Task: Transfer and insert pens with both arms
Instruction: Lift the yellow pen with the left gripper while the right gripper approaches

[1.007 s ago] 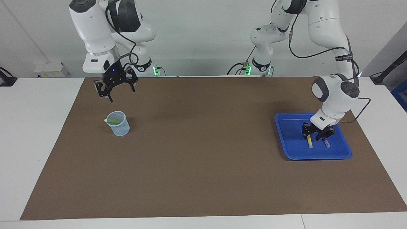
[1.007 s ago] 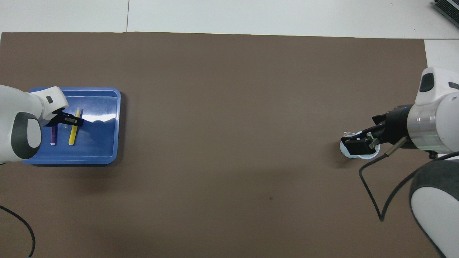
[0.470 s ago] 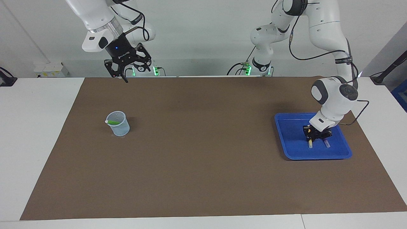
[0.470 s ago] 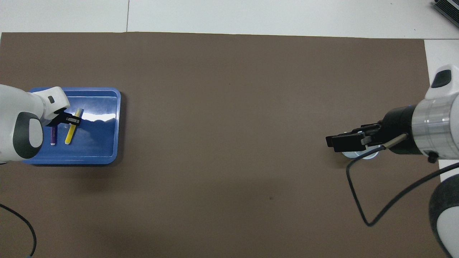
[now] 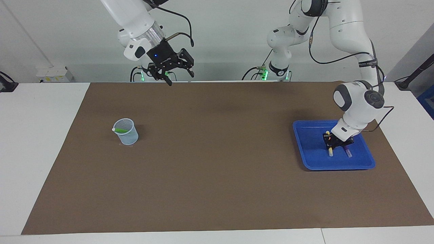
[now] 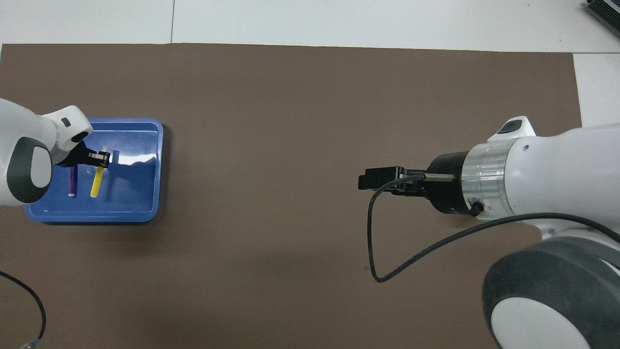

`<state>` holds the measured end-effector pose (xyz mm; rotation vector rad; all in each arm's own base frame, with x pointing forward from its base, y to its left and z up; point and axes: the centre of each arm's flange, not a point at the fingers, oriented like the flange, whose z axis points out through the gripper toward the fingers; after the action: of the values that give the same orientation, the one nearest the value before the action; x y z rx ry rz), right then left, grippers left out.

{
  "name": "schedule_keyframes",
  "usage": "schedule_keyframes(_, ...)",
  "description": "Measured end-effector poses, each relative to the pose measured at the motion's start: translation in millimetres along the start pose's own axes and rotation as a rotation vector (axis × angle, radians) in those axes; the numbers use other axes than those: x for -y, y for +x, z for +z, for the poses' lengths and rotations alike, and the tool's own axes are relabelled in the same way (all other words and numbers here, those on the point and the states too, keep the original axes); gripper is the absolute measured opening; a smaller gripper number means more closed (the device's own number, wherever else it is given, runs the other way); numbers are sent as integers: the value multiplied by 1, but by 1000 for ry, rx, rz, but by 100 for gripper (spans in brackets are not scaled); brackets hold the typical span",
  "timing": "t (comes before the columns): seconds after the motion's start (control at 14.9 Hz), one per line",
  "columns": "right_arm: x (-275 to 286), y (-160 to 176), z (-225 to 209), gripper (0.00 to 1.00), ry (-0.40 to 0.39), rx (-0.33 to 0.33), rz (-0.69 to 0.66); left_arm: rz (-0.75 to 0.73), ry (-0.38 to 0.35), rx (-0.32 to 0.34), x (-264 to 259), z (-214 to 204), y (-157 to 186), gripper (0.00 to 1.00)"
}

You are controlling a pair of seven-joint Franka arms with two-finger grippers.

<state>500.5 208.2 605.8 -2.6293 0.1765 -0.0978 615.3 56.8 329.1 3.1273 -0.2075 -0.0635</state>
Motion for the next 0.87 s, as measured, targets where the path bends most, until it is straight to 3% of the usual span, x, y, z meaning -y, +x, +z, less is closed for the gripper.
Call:
schedule_keyframes(0.2, 2, 8, 13, 100, 40, -46, 62, -224, -105, 59, -23, -28, 4, 17)
schedule_keyframes(0.47, 37, -7, 45, 100, 83, -29, 150, -540, -245, 170, -65, -74, -9, 17)
schedule_keyframes(0.74, 59, -24, 66, 100, 81, 0, 171, -809, -429, 364, -94, -100, -28, 17)
schedule_keyframes(0.87, 58, -23, 65, 100, 81, -2, 173, -933, -473, 464, -103, -104, -33, 17)
